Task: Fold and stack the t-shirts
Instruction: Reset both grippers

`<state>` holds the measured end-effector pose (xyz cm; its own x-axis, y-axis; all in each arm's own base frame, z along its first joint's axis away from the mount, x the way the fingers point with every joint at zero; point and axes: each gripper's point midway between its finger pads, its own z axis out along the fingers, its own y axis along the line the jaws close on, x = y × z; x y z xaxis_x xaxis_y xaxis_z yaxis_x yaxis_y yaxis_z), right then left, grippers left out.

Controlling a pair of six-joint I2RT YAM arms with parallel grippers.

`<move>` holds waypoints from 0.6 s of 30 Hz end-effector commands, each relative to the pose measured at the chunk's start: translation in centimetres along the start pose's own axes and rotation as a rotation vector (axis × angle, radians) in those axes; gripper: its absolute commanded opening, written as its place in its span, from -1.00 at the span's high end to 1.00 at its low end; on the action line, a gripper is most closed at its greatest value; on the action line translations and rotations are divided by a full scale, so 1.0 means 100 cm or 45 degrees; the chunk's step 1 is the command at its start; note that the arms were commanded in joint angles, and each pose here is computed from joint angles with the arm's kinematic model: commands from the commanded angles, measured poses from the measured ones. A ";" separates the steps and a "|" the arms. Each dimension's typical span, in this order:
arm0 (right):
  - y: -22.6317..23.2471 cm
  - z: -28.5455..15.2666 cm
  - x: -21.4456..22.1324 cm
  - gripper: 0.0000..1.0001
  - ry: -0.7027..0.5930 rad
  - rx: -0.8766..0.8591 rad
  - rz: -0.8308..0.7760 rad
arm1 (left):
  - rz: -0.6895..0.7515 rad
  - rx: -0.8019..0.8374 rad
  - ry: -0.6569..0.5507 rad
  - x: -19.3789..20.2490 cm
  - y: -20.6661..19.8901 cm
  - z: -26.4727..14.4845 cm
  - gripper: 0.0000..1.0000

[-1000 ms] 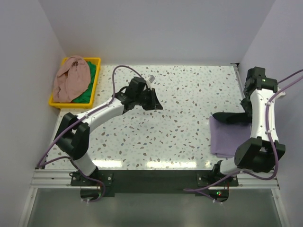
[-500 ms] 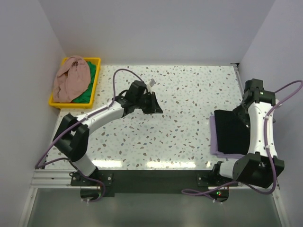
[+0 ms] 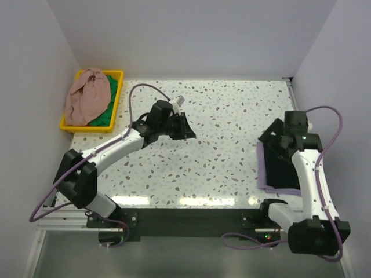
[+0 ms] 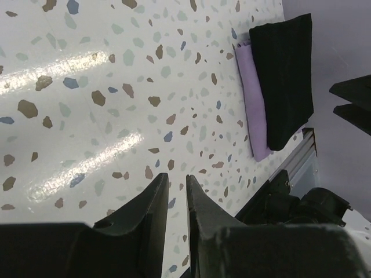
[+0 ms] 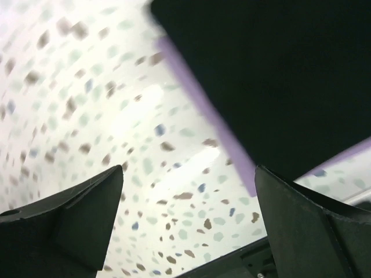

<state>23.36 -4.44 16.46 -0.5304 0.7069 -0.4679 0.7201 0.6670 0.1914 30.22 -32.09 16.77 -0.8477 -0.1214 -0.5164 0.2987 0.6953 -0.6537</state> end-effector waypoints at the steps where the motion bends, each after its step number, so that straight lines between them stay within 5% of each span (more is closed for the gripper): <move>1: 0.094 -0.030 0.009 -0.97 -0.126 -0.467 -0.200 | 0.061 -0.014 -0.131 -0.019 0.005 -0.025 0.52; 12: 0.208 -0.045 0.166 -0.97 -0.106 -0.752 -0.753 | 0.081 -0.279 -0.262 0.010 0.085 -0.073 0.37; 18: 0.218 -0.059 0.196 -0.97 -0.076 -0.916 -0.855 | 0.052 -0.382 -0.301 0.032 0.112 -0.093 0.34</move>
<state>24.75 24.28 13.86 -0.7681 0.0724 -0.6362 -0.1367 0.9521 0.2734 26.20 -19.85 12.35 -0.7559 -0.2123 -0.6192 0.1750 0.8460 -0.5037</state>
